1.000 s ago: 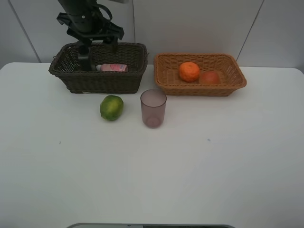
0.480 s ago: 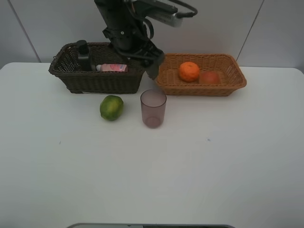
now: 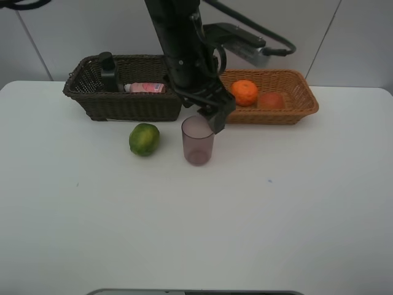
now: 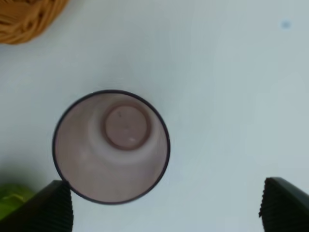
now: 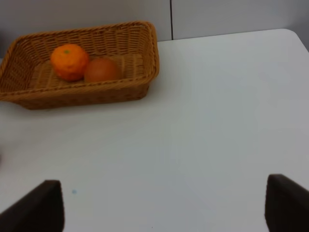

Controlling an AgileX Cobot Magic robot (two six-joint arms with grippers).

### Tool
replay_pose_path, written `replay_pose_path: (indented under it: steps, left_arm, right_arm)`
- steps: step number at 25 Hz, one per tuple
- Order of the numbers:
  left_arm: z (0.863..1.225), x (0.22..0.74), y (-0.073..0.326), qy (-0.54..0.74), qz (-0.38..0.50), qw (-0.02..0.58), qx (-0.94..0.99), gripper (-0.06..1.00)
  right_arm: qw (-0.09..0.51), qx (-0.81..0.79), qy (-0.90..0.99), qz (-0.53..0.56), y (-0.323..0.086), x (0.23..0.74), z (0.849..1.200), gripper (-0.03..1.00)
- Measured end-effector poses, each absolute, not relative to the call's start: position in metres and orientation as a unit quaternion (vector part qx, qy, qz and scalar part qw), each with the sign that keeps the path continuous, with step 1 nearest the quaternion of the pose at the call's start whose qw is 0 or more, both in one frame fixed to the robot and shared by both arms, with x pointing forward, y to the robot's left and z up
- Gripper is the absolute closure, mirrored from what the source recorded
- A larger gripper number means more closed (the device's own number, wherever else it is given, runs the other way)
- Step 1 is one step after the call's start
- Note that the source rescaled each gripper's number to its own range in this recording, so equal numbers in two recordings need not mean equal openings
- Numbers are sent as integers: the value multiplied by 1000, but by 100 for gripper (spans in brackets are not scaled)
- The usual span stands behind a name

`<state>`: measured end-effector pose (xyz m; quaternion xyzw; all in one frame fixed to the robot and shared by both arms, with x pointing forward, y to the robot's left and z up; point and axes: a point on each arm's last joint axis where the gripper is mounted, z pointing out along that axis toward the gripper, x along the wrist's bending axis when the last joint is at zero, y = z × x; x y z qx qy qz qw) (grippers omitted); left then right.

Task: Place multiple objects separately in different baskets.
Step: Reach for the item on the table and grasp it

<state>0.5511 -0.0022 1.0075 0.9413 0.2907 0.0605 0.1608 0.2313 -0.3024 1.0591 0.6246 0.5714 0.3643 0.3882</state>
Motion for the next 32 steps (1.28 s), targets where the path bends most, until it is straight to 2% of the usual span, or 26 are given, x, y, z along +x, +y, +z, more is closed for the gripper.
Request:
replay_pose_path:
  steps: [9,23,32]
  left_arm:
    - [967,550,-17,268,43,127,954,-6]
    - [937,557,-27,252,50,134,957,-6]
    - [912,555,-31,236,39,113,964,-6]
  right_arm:
    - [388,625,571,364,-302,231,1059,16]
    - [388,626,570,364,-303,231,1059,16]
    - [388,626,570,364,-303,231,1059,16]
